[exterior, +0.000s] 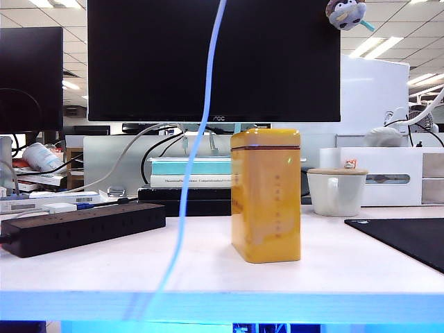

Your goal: Plug the white charger into the left socket.

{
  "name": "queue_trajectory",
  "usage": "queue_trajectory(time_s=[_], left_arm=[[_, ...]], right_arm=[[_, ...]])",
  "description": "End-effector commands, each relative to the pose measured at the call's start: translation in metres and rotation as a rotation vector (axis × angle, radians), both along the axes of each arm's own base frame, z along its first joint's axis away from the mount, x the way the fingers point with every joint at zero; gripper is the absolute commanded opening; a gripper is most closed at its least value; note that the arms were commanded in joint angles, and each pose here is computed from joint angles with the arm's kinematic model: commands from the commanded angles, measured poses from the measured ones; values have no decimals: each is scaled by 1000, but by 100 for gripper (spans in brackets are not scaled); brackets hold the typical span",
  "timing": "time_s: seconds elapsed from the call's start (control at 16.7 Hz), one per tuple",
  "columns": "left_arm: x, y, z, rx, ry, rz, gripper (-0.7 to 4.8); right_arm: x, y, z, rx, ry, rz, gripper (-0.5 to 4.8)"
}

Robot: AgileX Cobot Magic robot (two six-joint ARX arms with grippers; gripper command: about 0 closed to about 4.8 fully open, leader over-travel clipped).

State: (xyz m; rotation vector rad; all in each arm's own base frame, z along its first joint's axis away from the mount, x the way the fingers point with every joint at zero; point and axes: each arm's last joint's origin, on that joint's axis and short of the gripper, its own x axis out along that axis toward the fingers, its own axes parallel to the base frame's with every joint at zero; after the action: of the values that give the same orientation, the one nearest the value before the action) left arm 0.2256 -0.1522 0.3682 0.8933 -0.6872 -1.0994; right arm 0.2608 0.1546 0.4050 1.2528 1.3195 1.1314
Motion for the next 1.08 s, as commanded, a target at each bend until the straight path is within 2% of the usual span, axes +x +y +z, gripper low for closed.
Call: queue_trajectory(time_s=[0.06,0.18,0.36,0.6,0.72,0.84,0.96,1.08], left_arm=[[-3,0,7,-48,32,-24,237],[-2,1,8,-88,110,-10,237],[1,2,9,-153,207,102,237],[2,4,10,-188,274,116,237],[7,12,10,-221,338,141,237],[16,28,10,-299,474,190,237],[24,45,9,-374,598,247,237],[29,54,5,-438,729,303,236]], right_arm=[[0,0,2,12,-64,10,479],[0,-1,3,15,-83,17,479],[2,-7,3,21,-115,32,479],[10,-25,4,21,-135,-8,479],[16,-39,4,22,-140,-40,402],[19,-51,5,21,-173,-74,181],[21,-58,5,17,-239,-90,3],[23,-62,6,8,-340,-116,-6]])
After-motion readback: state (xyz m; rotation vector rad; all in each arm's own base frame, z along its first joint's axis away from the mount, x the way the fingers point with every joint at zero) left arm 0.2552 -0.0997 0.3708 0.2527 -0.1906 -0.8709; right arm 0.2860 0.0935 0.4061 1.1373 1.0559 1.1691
